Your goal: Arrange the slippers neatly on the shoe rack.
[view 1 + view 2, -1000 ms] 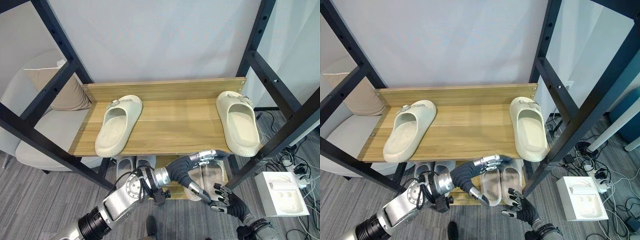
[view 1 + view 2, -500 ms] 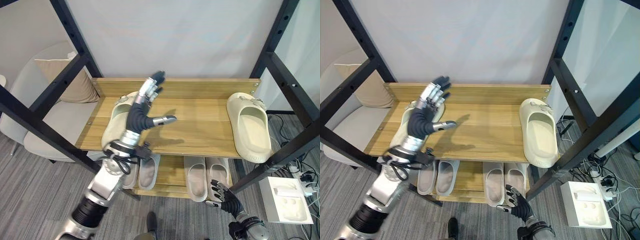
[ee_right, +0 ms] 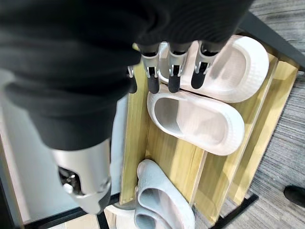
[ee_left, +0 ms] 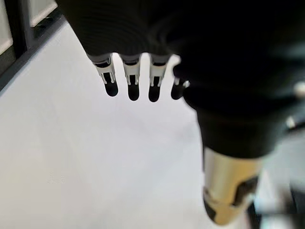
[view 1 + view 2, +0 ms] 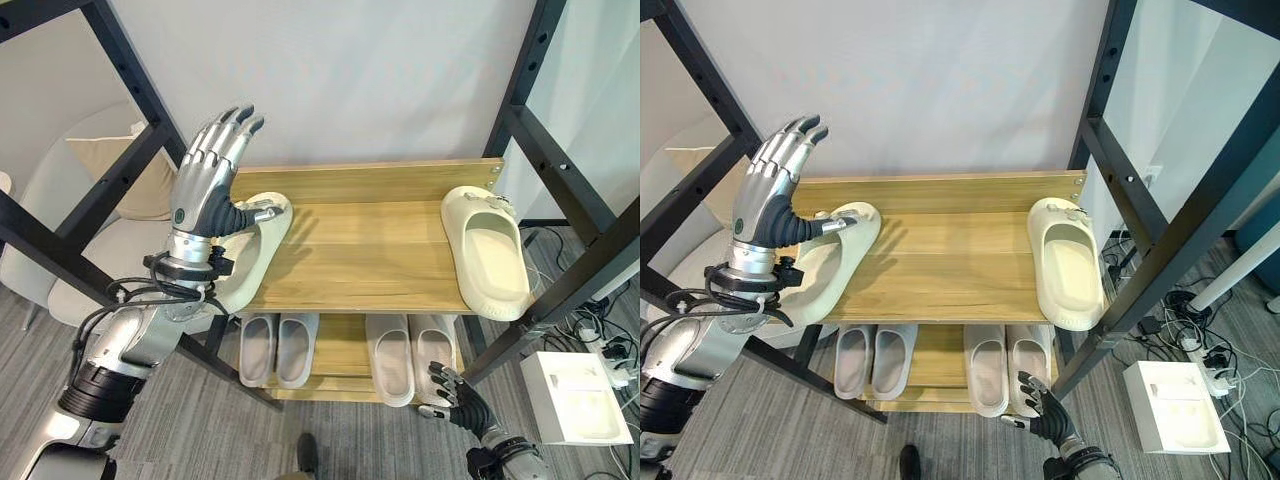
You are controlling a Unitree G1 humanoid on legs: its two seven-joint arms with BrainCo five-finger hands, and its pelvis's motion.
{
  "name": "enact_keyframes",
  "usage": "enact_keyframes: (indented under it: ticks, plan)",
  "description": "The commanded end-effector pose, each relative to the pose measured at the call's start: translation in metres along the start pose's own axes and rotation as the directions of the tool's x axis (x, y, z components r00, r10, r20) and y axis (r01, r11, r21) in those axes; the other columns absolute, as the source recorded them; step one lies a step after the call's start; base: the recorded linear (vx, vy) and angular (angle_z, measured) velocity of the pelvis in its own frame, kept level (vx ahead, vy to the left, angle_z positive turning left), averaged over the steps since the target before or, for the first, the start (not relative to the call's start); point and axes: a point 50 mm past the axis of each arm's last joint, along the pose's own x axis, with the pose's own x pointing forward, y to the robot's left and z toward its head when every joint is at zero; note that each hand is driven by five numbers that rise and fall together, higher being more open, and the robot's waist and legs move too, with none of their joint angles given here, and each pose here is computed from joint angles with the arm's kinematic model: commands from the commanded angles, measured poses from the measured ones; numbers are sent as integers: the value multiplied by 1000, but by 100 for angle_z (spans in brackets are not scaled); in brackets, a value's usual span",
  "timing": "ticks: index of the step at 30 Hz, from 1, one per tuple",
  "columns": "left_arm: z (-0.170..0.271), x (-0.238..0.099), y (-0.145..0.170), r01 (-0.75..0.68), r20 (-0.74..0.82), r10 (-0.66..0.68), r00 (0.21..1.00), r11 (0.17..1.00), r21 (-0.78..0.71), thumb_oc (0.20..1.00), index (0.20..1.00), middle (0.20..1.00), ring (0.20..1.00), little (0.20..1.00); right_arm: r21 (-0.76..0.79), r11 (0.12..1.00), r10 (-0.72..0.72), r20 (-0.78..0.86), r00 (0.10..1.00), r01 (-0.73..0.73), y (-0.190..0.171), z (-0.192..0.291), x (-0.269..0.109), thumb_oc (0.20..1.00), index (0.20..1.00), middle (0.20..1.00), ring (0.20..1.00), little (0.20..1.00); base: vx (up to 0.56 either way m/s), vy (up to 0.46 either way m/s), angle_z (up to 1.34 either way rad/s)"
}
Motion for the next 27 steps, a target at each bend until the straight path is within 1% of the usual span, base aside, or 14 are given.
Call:
enact_keyframes:
  ticks: [1,10,13,17,19,22,27]
  plan:
    - [-23,11,20,-77,-39,84,996,987,144,1000,1000,1000,1000,1000,-15,999,33,159,987,-31,2,31,7,1000,1000,1000,1000,1000,20,1,-3]
    - [-51,-9,22,42,-141,-1,990,957,288,1000,1000,1000,1000,1000,-20,1000,24,155,988,-21,-1,30,3,1000,1000,1000,1000,1000,11,-2,-1]
    - [-60,-14,21,75,-181,-18,983,945,317,1000,1000,1000,1000,1000,-18,1000,20,153,988,-17,-3,29,1,1000,1000,1000,1000,1000,10,0,0]
    - [-69,-17,18,86,-231,-5,973,936,342,1000,1000,1000,1000,1000,-13,1000,14,150,989,-12,-3,28,0,1000,1000,1000,1000,1000,9,3,-5]
    - [-77,-15,14,70,-285,37,958,932,356,1000,1000,1000,1000,1000,-15,1000,11,152,988,-9,-2,28,0,1000,1000,1000,1000,1000,9,2,-2]
    - [-81,-10,10,69,-300,58,952,915,396,1000,1000,1000,1000,1000,-16,1000,7,154,988,-5,-3,28,-1,1000,1000,1000,1000,1000,11,7,-4]
    - [-88,1,7,109,-311,48,949,877,467,1000,1000,1000,1000,1000,-20,1000,4,160,987,0,-4,29,-3,1000,1000,1000,1000,1000,16,9,-11]
